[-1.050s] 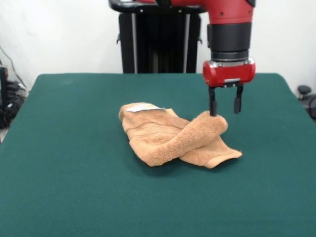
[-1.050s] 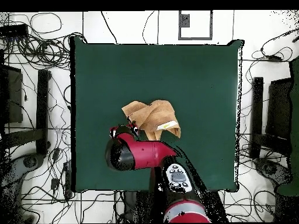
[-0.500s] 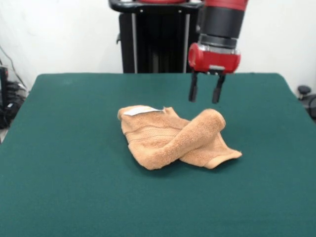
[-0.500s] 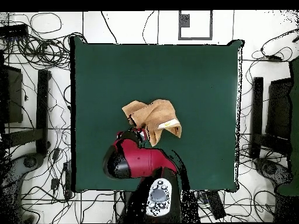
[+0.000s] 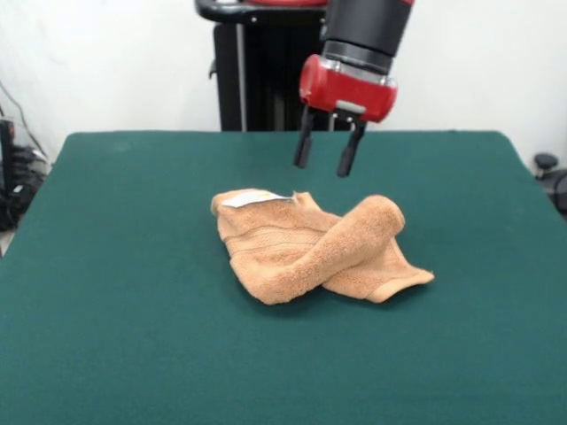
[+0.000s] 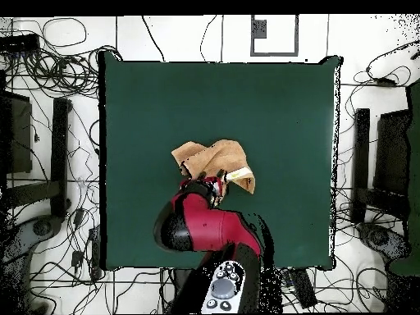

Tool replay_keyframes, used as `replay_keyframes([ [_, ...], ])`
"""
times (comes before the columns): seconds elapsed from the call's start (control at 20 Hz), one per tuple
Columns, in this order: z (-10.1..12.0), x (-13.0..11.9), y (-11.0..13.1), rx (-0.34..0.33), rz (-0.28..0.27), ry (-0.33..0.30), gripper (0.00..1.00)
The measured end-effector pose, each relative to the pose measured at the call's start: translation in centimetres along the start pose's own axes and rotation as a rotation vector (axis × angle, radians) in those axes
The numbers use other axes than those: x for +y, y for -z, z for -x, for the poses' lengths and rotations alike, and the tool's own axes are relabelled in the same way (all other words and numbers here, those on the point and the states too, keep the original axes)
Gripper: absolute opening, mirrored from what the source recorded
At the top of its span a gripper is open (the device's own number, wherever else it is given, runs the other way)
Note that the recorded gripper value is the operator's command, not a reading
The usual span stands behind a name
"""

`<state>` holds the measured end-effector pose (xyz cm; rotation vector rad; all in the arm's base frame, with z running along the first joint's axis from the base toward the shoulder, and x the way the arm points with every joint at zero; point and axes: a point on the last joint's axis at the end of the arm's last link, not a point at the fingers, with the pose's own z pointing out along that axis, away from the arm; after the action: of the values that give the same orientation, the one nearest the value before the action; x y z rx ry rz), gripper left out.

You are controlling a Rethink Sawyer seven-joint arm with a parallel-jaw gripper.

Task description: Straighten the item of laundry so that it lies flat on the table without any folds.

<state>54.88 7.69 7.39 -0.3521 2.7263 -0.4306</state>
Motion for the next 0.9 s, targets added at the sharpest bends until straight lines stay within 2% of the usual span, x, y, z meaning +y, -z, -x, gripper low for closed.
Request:
replay_keyframes([
  [0.15, 0.4, -0.9, -0.6, -0.002, 0.002, -0.02, 1.0],
  [0.5, 0.5, -3.9, -3.4, 0.013, 0.061, -0.142, 1.0],
  [0.7, 0.8, -4.0, -3.9, 0.012, 0.086, -0.166, 1.0],
  [0.9, 1.3, -2.9, -4.0, 0.004, 0.11, -0.163, 1.0],
])
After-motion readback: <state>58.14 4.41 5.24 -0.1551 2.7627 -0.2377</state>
